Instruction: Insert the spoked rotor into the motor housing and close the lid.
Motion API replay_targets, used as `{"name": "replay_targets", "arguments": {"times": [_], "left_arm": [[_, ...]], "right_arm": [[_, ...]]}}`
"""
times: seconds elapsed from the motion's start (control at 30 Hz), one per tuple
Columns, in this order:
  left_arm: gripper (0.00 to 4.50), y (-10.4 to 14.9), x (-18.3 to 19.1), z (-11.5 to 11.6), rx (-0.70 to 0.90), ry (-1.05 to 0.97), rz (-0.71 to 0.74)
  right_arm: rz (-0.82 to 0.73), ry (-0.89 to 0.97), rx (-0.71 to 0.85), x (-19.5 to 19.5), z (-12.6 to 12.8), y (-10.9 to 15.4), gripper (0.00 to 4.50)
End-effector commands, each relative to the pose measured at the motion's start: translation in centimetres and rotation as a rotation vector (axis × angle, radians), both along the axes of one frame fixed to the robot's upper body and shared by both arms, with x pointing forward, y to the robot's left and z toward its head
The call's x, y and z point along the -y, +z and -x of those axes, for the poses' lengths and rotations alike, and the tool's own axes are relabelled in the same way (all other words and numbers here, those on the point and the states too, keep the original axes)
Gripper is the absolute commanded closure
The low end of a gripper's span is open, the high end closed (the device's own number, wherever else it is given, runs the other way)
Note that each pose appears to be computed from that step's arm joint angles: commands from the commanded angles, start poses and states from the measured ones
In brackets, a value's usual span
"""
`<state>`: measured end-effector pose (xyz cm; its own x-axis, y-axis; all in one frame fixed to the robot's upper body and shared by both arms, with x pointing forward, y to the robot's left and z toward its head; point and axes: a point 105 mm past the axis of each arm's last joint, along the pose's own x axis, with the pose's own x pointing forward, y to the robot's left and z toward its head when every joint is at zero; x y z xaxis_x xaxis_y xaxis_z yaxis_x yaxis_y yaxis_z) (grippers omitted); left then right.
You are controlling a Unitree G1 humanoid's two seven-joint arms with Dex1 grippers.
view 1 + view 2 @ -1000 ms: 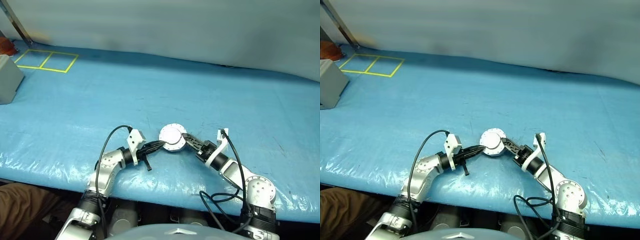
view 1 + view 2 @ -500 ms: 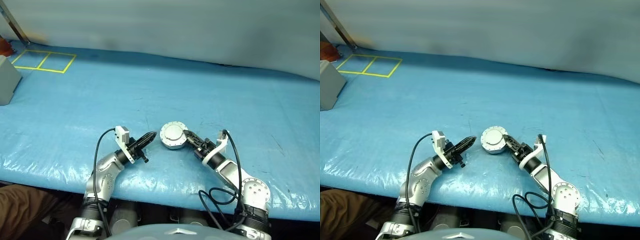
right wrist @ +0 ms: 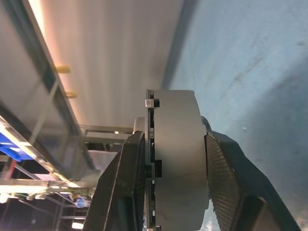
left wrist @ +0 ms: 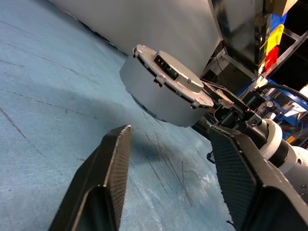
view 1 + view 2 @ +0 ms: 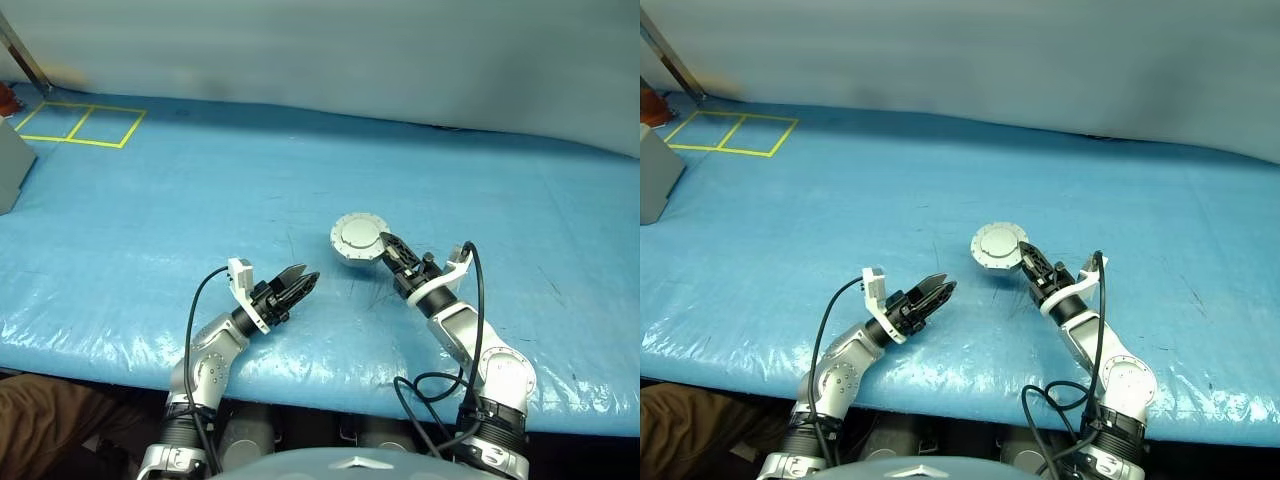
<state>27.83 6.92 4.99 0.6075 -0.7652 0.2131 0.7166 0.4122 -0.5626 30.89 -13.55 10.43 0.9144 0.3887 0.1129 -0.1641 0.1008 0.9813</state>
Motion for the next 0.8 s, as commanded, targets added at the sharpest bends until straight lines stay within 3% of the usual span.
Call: {"name": "replay_targets", "arguments": {"times": [0.03, 0.07, 0.6, 0.8], "left_arm": [[0.22, 1.2, 0.4, 0.4, 0.032, -0.04, 0.049], [0.03, 1.2, 0.4, 0.4, 0.035, -0.035, 0.048], [0.03, 1.5, 0.2, 0.3, 0.021, -0.047, 0.091], [0.03, 2.9, -0.1, 0.0, -0.008, -0.042, 0.234]], "right_arm": [[-0.087, 0.005, 0.179, -0.6, 0.1, 5.1, 3.11], [-0.09, 0.006, 0.183, -0.7, 0.1, 5.4, 3.11], [-0.111, 0.012, 0.205, -1.0, 0.2, 6.5, 3.11], [-0.088, 0.057, 0.187, -1.6, 0.5, 5.7, 3.11]]}}
